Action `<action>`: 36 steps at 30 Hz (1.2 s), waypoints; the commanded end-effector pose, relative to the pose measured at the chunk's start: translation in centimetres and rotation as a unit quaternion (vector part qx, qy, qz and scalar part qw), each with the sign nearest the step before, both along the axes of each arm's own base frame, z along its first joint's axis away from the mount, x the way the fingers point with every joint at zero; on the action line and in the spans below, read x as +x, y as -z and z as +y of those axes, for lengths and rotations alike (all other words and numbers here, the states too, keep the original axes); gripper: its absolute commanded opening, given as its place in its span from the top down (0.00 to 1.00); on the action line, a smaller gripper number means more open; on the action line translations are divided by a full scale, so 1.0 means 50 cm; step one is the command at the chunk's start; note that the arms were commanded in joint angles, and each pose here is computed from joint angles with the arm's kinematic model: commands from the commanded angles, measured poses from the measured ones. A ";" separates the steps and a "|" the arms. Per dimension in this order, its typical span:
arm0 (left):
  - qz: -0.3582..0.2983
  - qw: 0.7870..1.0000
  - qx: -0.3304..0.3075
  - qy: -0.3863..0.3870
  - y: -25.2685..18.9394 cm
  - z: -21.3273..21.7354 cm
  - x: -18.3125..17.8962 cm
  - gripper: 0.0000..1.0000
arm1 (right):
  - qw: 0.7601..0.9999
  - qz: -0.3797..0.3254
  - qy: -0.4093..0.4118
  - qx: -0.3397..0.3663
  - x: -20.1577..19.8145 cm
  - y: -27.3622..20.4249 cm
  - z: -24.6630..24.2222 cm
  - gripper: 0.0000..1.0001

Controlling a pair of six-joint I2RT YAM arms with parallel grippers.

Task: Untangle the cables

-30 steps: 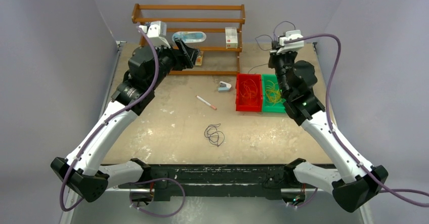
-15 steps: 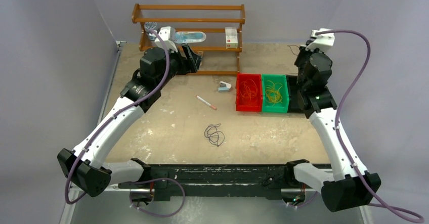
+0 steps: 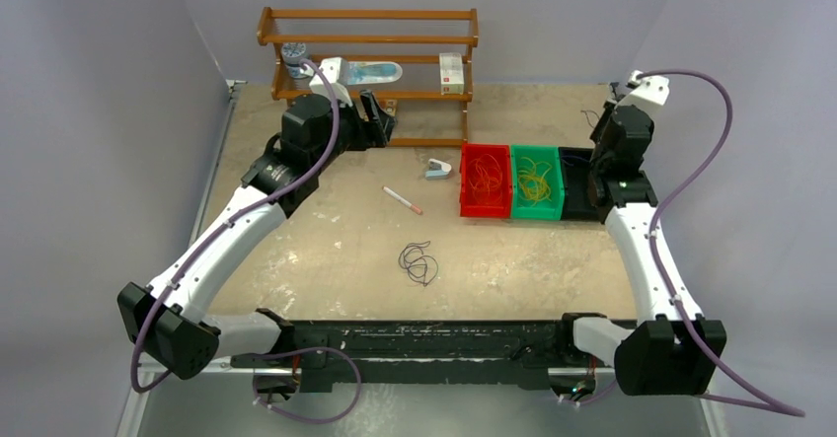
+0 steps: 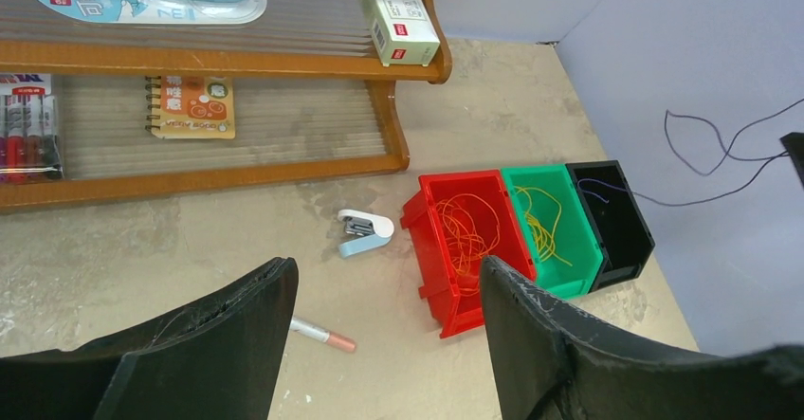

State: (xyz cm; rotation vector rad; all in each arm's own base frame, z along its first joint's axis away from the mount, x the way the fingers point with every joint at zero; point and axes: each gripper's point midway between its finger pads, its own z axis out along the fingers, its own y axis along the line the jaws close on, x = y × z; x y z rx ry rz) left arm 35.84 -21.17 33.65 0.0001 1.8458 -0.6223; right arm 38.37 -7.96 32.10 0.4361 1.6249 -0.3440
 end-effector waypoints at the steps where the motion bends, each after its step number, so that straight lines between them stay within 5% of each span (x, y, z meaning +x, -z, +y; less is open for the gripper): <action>1: -0.015 1.000 0.002 0.009 -0.011 -0.004 0.005 0.31 | 0.999 0.005 0.026 0.034 -0.006 0.040 -0.014 1.00; 36: 0.018 1.000 0.000 0.017 0.034 -0.013 -0.002 0.34 | 0.973 0.119 0.002 0.200 0.056 0.360 -0.015 1.00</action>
